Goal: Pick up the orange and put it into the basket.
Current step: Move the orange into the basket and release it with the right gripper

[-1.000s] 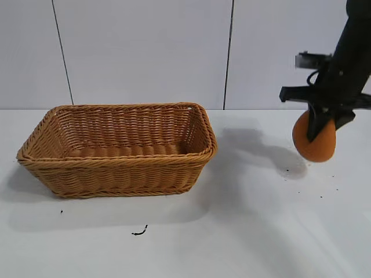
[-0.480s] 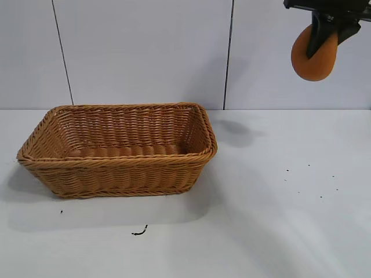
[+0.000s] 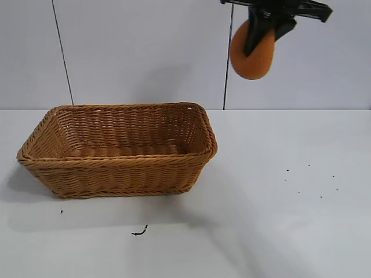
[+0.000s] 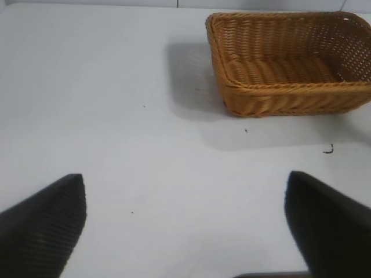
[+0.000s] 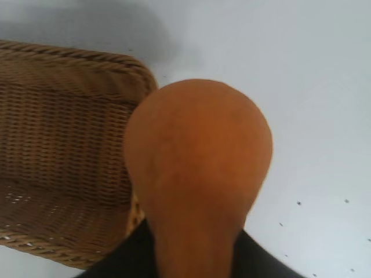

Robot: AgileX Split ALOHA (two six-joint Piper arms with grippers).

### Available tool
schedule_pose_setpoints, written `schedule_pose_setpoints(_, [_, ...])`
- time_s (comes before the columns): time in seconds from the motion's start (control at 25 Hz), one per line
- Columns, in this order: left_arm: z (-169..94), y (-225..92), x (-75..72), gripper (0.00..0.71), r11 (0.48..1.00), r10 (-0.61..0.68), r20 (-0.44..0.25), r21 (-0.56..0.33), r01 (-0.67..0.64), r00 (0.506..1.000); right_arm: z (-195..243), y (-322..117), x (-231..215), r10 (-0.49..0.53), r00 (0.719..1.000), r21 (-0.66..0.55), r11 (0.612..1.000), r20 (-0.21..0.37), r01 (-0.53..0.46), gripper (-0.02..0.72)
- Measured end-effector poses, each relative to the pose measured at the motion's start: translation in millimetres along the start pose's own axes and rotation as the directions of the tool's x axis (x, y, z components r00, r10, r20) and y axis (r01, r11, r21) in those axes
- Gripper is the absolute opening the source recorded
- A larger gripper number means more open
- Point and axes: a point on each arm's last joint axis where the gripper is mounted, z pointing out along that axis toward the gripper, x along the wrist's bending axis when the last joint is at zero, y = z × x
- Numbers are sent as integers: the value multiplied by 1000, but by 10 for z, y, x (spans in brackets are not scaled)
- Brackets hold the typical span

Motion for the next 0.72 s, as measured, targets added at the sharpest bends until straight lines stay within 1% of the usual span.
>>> schedule_pose_setpoints(0.12, [0,0,0,666,1000,0,0,0,0,1000,258,-44,261,-42,999,18,999,-14,42,64])
schedule_pose_setpoints(0.24, [0,0,0,666,1000,0,0,0,0,1000,525,-82,412,-69,997,24,997,-15,70,64])
schedule_pose_setpoints(0.48, [0,0,0,666,1000,0,0,0,0,1000,1064,-177,449,-87,996,60,994,0,87,64])
schedule_pose_setpoints(0.64, [0,0,0,666,1000,0,0,0,0,1000,1232,-221,441,-93,996,78,993,6,92,64])
schedule_pose_setpoints(0.68, [0,0,0,666,1000,0,0,0,0,1000,1232,-222,445,-93,996,77,993,6,93,76])
schedule_pose_setpoints(0.72, [0,0,0,666,1000,0,0,0,0,1000,1227,-217,446,-93,996,77,993,6,93,115])
